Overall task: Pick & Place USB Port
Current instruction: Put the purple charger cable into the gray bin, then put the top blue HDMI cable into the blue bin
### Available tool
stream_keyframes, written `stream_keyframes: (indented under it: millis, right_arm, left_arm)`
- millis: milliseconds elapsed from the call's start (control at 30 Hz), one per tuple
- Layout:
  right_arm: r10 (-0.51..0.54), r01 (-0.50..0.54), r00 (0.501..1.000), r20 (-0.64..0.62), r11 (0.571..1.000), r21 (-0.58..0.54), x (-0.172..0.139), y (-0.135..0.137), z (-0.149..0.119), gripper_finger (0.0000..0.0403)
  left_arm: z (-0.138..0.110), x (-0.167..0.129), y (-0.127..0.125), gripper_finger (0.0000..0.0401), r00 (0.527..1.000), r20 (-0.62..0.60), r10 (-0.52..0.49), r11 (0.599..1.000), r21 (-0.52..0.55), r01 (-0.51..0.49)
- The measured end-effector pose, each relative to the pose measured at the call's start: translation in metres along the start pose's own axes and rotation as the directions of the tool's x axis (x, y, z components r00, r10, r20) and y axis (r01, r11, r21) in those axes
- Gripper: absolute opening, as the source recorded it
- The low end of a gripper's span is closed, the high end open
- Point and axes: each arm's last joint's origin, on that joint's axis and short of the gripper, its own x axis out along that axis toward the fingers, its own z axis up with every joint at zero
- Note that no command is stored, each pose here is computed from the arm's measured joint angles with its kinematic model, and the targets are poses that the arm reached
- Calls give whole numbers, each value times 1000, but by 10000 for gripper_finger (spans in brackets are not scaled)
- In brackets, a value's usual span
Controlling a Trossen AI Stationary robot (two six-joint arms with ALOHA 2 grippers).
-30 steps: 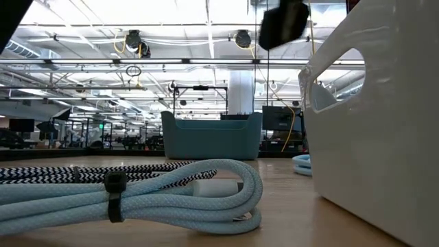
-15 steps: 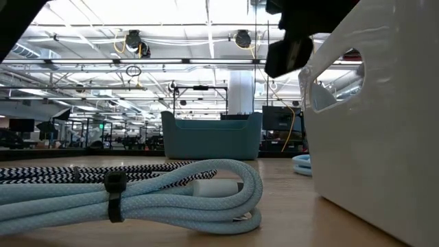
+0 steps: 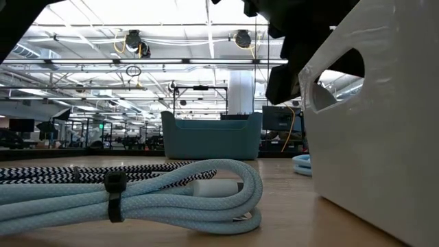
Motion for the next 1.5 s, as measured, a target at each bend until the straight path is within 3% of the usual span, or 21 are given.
stream_keyframes:
  millis: [233, 467, 633, 733, 867, 967, 1100, 1233, 1400, 1500]
  right_arm:
    - [-6, 6, 1000, -3, 1000, 1, 0, -1, 0, 105]
    - [-42, 43, 999, -24, 999, 8, 0, -4, -2, 105]
    - [-149, 147, 985, -83, 989, -31, -1, -14, -8, 114]
    - [-167, 158, 982, -88, 982, -99, 0, -16, -9, 124]
    - [-184, 170, 982, -44, 960, -223, 0, -17, -5, 136]
    - [-236, 230, 972, 23, 916, -328, 0, -21, 0, 138]
    - [-379, 359, 924, 37, 834, -418, 5, -36, 9, 139]
    - [-549, 454, 826, -125, 781, -428, 22, -62, 20, 139]
    - [-656, 572, 712, -252, 749, -335, 43, -95, 42, 139]
    - [-677, 627, 674, -295, 736, -256, 45, -108, 56, 139]
  left_arm:
    - [4, 0, -1, 127, 999, 49, 15, 1000, 8, -16]
    - [5, -10, -2, 146, 998, 47, 49, 999, -26, -48]
    - [14, -44, -7, 146, 992, 83, 97, 995, -44, -94]
    - [25, -74, -15, 147, 977, 175, 125, 992, -41, -119]
    - [36, -121, -30, 147, 930, 319, 181, 983, -50, -174]
    - [39, -153, -41, 147, 886, 406, 223, 974, -51, -222]
    - [35, -183, -52, 147, 847, 456, 272, 958, -43, -284]
    - [26, -197, -56, 147, 856, 417, 306, 946, -30, -323]
    - [12, -198, -50, 147, 884, 275, 378, 921, -14, -390]
    - [3, -197, -48, 147, 900, 188, 393, 916, 7, -402]
